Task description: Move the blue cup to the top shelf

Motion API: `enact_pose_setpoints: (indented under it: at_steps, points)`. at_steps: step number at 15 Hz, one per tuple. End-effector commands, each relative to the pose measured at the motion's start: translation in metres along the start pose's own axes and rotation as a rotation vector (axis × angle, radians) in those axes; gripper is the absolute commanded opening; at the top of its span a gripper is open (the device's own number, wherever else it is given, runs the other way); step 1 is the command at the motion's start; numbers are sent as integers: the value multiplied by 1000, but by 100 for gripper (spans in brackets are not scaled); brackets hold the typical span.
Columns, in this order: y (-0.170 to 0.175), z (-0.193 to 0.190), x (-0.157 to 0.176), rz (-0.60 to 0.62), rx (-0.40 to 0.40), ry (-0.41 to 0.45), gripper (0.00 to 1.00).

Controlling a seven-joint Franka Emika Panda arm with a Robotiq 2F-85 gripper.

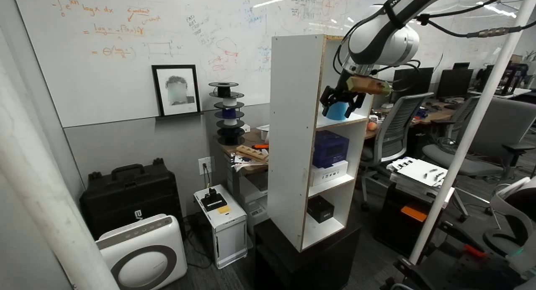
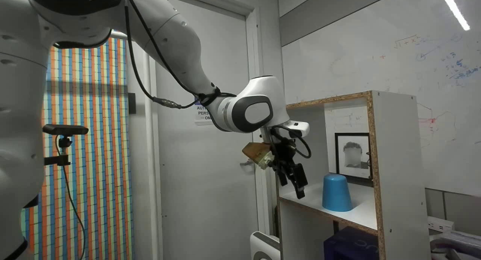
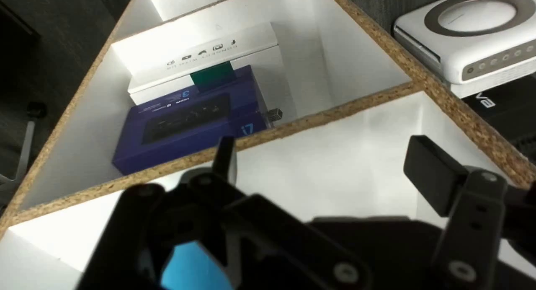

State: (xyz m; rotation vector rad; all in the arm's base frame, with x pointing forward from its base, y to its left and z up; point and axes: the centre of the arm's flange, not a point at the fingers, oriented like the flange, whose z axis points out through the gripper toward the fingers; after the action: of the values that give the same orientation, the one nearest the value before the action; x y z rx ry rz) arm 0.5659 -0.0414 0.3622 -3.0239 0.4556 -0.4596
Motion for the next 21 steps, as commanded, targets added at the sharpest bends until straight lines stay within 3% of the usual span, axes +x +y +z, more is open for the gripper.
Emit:
enact_pose_setpoints:
  at_steps: [1,6,10,21]
  points:
    - [4,-2,-25,-19,-51,37,100]
    - [20,-15,-36,-51,-139,219,100]
    - [27,-32,-35,-66,-154,366,100]
    - [53,-34,-23,-77,-97,486,100]
